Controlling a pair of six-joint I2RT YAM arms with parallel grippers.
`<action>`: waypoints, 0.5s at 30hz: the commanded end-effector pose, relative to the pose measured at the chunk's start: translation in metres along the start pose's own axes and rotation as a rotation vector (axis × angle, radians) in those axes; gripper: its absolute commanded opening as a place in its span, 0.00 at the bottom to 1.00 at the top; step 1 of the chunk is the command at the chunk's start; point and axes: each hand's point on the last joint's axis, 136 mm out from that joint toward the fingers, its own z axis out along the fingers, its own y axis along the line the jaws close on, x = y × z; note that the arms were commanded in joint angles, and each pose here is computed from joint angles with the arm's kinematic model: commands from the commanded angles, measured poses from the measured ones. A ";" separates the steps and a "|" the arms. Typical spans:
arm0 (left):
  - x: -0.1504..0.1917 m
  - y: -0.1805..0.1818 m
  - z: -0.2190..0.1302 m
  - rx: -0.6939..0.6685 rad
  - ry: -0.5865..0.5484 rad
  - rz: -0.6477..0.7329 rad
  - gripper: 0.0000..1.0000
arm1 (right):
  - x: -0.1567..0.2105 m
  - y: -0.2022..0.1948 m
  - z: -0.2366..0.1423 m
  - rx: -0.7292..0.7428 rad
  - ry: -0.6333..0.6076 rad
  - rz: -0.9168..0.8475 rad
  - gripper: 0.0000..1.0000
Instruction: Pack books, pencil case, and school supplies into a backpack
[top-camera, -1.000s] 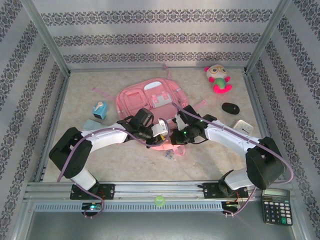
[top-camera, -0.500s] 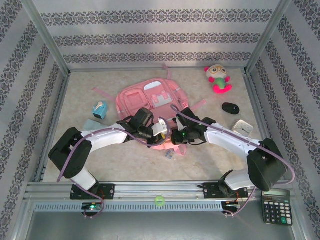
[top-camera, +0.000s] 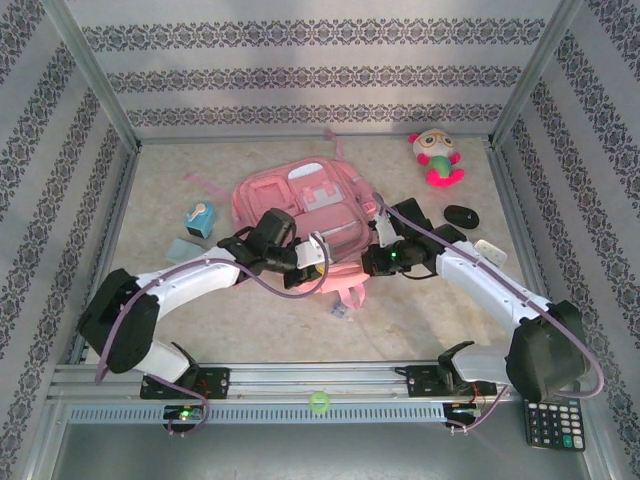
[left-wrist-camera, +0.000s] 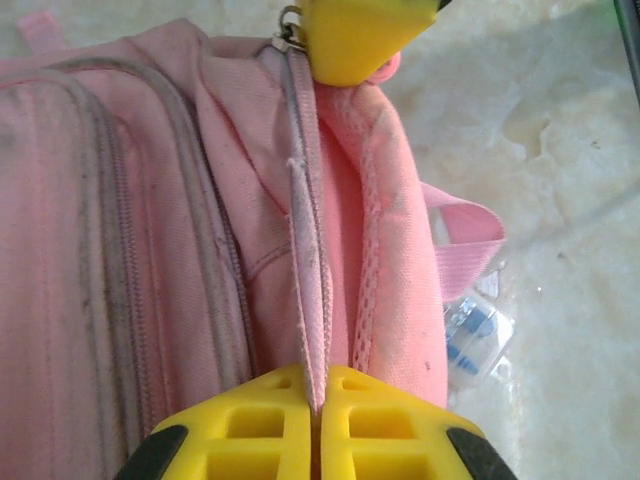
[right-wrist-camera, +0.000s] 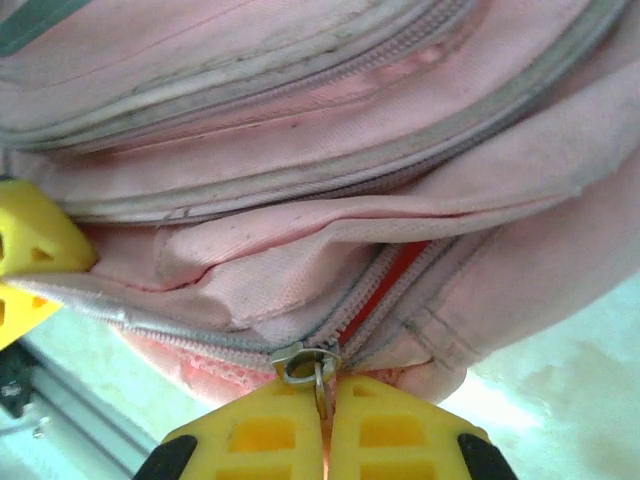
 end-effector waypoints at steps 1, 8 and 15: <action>0.042 0.006 -0.027 -0.045 0.134 -0.042 0.08 | -0.001 0.005 -0.003 -0.008 0.030 0.009 0.00; 0.036 0.018 -0.051 -0.099 0.141 -0.066 0.54 | -0.015 0.082 0.012 -0.208 -0.008 -0.012 0.00; -0.006 0.003 -0.037 -0.023 0.026 -0.090 0.72 | -0.020 0.113 0.026 -0.256 0.014 -0.004 0.00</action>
